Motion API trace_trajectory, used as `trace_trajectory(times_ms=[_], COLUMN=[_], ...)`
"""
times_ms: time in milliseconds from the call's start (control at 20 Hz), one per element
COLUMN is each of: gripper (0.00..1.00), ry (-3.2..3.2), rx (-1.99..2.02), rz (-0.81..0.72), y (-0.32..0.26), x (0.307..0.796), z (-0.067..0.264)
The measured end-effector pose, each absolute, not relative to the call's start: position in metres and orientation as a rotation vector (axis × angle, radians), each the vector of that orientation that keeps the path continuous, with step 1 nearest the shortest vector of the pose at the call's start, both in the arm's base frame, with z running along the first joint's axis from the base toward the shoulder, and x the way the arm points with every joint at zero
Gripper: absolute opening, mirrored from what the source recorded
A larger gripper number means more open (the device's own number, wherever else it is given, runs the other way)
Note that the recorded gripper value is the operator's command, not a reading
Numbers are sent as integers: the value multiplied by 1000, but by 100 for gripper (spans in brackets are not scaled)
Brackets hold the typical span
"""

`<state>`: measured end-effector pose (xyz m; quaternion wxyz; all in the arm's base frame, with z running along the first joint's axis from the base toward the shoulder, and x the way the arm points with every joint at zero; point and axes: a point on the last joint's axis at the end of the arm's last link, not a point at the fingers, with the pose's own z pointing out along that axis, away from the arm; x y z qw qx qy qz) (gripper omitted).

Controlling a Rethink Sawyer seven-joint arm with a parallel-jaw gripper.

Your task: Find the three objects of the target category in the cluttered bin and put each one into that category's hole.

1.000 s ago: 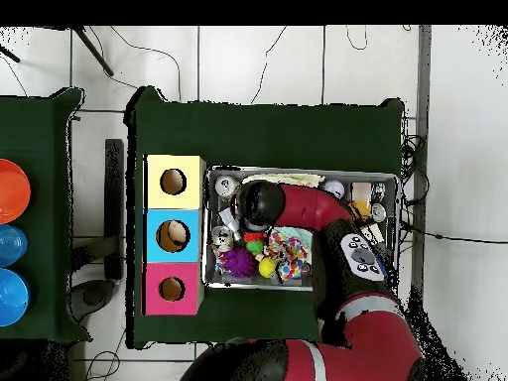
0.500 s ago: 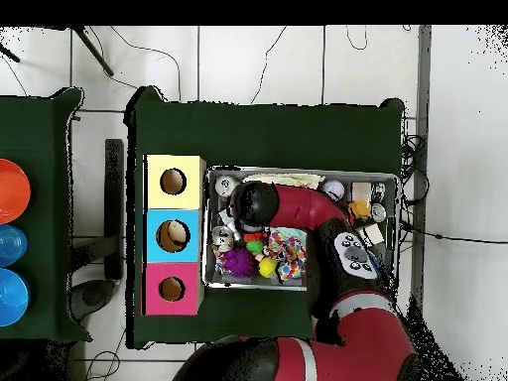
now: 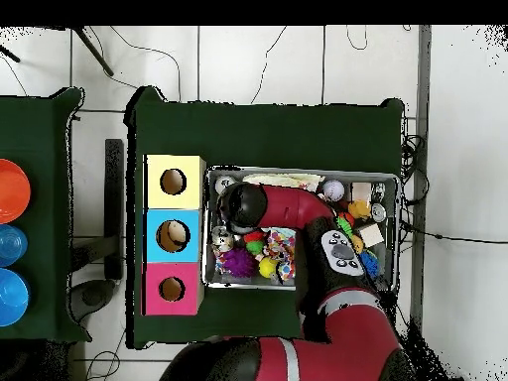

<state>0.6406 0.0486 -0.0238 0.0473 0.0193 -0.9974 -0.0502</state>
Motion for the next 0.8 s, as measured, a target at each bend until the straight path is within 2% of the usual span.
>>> trace_trajectory(times_ms=[800], gripper=[100], ry=[-3039], rx=[47], rz=[-155], y=[44], x=[639], z=[-24])
